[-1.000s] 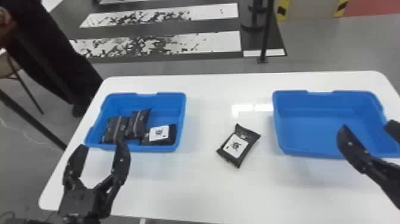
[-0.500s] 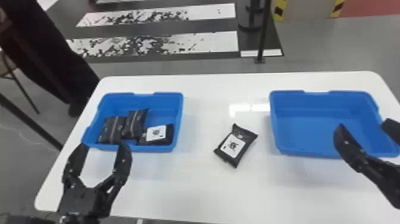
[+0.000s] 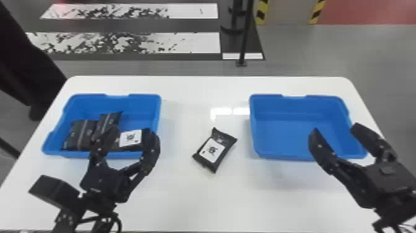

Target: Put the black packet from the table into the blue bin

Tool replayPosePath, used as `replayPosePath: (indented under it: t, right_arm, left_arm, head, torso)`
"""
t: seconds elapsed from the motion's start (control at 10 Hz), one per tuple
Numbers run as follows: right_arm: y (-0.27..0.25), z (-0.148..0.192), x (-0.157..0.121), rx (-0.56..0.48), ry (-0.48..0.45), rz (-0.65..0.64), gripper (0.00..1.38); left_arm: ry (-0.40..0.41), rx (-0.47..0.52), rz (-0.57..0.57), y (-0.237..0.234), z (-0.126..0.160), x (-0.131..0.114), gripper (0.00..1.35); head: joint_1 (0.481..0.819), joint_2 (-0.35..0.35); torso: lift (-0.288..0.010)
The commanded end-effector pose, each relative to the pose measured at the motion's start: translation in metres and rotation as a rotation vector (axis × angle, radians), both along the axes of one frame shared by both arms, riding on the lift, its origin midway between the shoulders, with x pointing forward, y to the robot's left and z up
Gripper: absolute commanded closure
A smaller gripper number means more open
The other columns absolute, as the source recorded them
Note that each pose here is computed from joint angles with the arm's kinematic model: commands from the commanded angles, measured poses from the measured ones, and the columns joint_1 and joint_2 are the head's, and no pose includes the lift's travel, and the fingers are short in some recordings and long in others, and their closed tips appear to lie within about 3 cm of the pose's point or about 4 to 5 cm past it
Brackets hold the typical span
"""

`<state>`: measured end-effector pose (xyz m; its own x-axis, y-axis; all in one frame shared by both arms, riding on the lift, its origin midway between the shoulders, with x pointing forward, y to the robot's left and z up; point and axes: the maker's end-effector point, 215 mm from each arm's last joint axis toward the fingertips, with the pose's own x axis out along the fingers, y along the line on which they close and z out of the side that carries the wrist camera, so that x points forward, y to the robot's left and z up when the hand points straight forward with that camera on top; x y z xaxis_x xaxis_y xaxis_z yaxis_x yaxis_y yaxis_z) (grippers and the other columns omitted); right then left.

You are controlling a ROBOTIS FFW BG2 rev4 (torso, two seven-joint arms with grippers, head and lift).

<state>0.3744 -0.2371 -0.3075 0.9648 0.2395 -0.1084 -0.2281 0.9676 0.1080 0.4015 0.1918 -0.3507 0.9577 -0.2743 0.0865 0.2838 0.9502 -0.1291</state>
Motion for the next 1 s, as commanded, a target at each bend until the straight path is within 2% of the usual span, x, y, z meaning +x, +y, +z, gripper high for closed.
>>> replayPosePath:
  t: [0.0,0.3,0.5,0.7,0.9]
  right_arm:
    - [0.0,-0.001,-0.001,0.002,0.002,0.0,0.17]
    - [0.0,0.0,0.0,0.002,-0.001,0.001,0.17]
    - [0.0,0.0,0.001,0.004,-0.001,0.002,0.17]
    - [0.0,-0.001,0.002,0.005,-0.001,0.001,0.17]
    - [0.0,-0.001,0.002,0.007,-0.001,0.001,0.17]
  left_arm:
    - [0.031,0.047,-0.073,-0.029,-0.014,0.018,0.16]
    - [0.099,0.165,-0.258,-0.098,-0.05,0.049,0.16]
    - [0.158,0.226,-0.357,-0.141,-0.084,0.07,0.16]
    - [0.224,0.273,-0.457,-0.185,-0.116,0.073,0.16]
    - [0.292,0.347,-0.505,-0.201,-0.149,0.072,0.16]
  head:
    - [0.695,-0.064]
    - [0.695,-0.143]
    - [0.695,-0.205]
    - [0.695,-0.249]
    - [0.695,-0.302]
  torso:
    - [-0.11]
    - [-0.11]
    - [-0.11]
    - [-0.11]
    - [-0.11]
